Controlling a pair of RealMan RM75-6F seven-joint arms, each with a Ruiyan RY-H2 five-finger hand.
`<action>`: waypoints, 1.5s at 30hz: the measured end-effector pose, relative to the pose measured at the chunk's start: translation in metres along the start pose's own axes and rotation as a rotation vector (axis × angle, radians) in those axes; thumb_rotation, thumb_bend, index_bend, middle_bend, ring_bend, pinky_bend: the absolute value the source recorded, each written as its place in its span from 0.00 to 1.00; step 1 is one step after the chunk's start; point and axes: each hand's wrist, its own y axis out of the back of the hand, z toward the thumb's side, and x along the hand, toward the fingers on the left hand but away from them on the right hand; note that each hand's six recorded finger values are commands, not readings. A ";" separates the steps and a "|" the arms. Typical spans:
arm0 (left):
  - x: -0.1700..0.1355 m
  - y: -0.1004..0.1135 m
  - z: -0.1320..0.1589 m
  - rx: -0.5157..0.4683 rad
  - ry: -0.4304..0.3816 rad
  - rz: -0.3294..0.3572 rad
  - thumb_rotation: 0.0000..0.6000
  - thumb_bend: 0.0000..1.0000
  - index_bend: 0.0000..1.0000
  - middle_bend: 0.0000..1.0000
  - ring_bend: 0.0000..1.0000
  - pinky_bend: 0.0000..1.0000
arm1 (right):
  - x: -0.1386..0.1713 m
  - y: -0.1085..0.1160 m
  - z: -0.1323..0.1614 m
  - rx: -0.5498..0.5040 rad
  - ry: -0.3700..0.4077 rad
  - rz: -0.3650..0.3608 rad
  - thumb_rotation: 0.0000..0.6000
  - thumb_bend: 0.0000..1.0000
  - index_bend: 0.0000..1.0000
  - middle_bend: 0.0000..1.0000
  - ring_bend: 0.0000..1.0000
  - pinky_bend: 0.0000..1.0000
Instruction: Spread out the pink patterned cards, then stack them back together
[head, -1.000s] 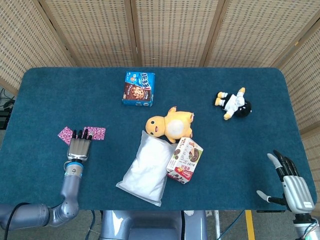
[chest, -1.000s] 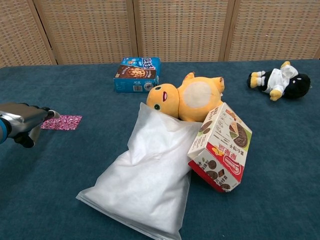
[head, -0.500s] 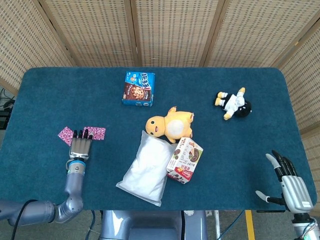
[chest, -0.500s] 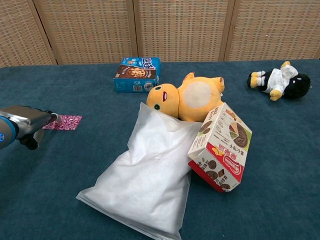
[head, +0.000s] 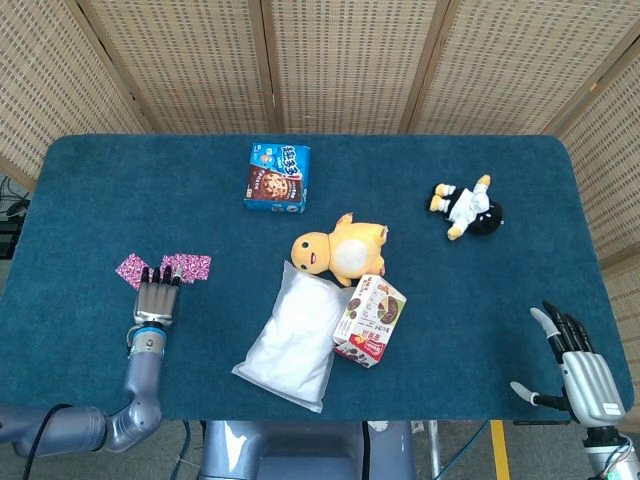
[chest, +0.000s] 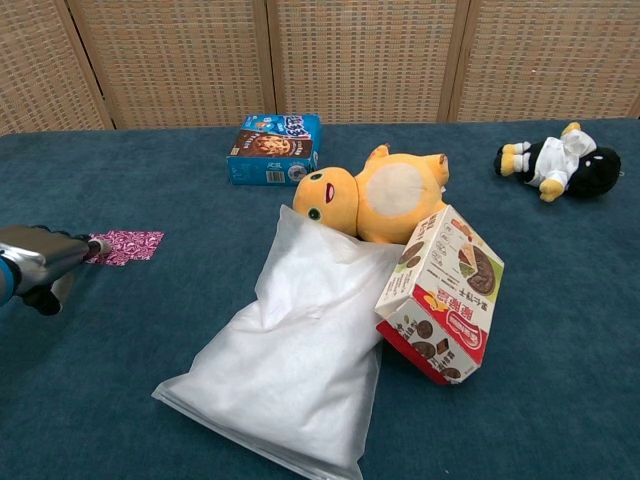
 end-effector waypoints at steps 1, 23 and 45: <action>-0.002 -0.001 -0.001 -0.001 -0.004 0.000 1.00 0.85 0.02 0.00 0.00 0.00 | 0.000 0.000 0.000 0.001 0.001 0.001 1.00 0.11 0.04 0.00 0.00 0.00; -0.023 -0.019 -0.003 -0.004 -0.043 -0.039 1.00 0.85 0.02 0.00 0.00 0.00 | 0.001 0.002 0.002 0.001 0.004 -0.009 1.00 0.11 0.04 0.00 0.00 0.00; -0.049 -0.022 -0.007 -0.026 -0.100 -0.021 1.00 0.85 0.02 0.00 0.00 0.00 | 0.001 0.002 0.001 0.002 0.001 -0.005 1.00 0.11 0.04 0.00 0.00 0.00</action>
